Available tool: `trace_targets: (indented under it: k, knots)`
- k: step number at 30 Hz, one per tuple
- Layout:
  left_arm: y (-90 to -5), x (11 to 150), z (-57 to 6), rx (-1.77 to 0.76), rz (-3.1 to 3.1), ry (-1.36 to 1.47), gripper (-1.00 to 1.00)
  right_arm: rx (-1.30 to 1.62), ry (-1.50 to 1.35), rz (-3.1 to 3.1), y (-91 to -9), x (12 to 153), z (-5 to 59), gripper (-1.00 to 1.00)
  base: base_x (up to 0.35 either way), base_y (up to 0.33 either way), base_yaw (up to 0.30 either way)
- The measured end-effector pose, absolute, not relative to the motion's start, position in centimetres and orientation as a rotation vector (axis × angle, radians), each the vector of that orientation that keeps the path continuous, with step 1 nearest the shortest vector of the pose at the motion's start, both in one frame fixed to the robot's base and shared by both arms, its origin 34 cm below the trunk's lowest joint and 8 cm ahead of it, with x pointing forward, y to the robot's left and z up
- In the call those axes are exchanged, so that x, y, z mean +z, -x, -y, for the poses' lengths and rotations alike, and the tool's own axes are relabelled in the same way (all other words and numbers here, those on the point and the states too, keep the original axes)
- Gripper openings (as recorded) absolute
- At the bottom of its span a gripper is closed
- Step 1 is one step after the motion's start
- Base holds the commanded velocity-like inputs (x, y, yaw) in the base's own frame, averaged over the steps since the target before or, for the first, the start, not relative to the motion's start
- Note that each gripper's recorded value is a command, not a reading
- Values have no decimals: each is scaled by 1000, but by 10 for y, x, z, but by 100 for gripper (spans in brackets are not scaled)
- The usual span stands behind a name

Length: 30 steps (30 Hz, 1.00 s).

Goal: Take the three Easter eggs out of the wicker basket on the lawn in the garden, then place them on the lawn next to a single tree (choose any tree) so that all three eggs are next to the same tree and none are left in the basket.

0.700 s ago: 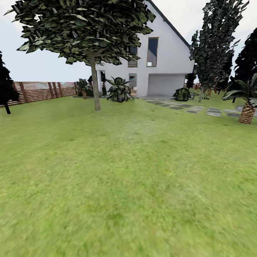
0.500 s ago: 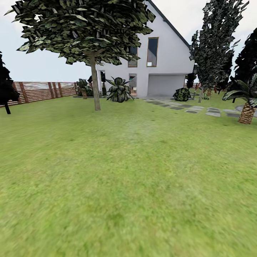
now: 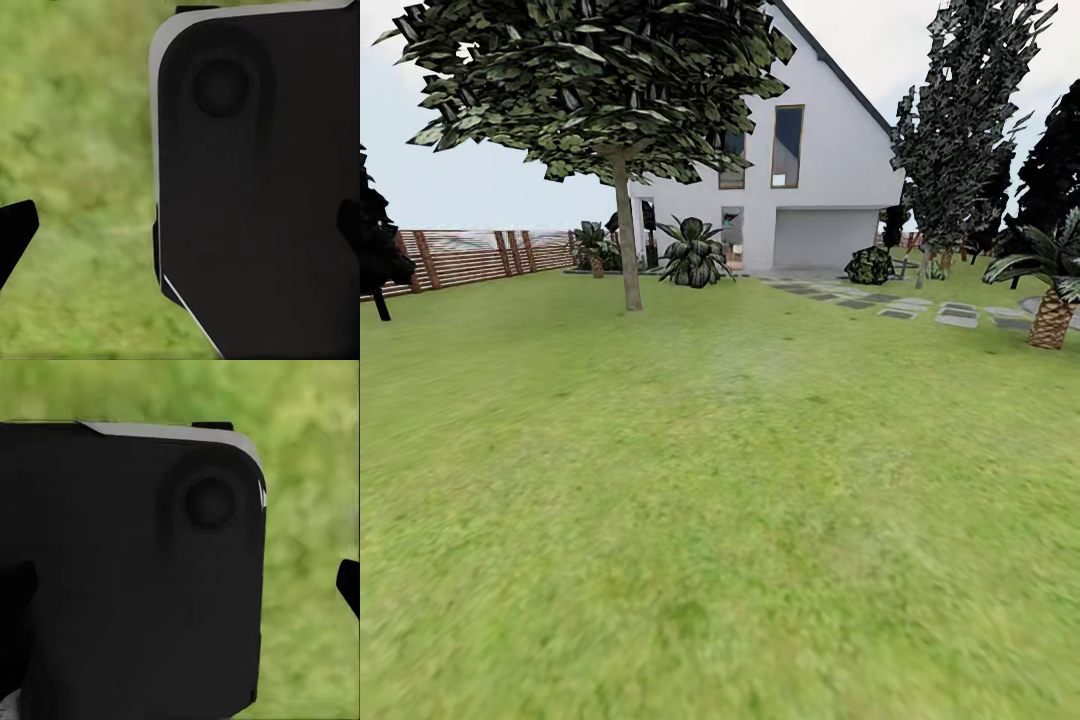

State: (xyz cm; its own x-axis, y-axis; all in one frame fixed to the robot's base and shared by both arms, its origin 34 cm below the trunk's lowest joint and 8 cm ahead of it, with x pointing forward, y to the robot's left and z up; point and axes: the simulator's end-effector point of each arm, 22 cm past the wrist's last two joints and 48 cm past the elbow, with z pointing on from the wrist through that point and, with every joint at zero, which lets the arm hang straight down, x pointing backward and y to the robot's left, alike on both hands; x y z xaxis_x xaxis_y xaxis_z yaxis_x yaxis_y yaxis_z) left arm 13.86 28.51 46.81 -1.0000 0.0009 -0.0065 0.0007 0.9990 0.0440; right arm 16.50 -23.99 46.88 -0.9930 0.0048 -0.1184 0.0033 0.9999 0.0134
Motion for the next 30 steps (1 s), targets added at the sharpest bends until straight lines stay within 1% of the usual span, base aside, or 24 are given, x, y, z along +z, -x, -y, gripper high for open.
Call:
trace_targets:
  k: [3, 7, 10, 14, 15, 16, 20, 23, 27, 30]
  knots:
    - [-151, 473, -285, 68, -3108, -2, 100, 21, -13, -2866, -214, 480, 239, 100, 0, 0, 0]
    - [-212, 485, -288, 71, -2981, -5, 100, 23, -22, -2571, -295, 515, 236, 100, 0, 0, 0]
    - [-288, 507, -282, 58, -2816, -8, 100, -42, -74, -2299, -392, 570, 240, 100, 0, 0, 0]
    - [-335, 532, -279, 42, -2705, 43, 100, -52, -110, -2189, -444, 605, 234, 100, 0, 0, 0]
    - [-340, 536, -279, 35, -2688, 79, 100, -51, -112, -2174, -452, 611, 234, 100, 0, 0, 0]
    - [-348, 541, -281, 18, -2643, 179, 100, -49, -115, -2157, -462, 617, 233, 100, 0, 0, 0]
    - [-347, 548, -293, 0, -2574, 435, 100, -50, -116, -2126, -484, 633, 234, 100, 0, 0, 0]
    - [-349, 555, -299, 9, -2544, 477, 100, -52, -115, -2132, -483, 636, 235, 100, 0, 0, 0]
    - [-349, 563, -307, 32, -2498, 494, 100, -49, -98, -2214, -450, 616, 231, 100, 0, 0, 0]
    - [-353, 573, -313, 54, -2449, 491, 100, -44, -97, -2203, -442, 619, 229, 100, 0, 0, 0]
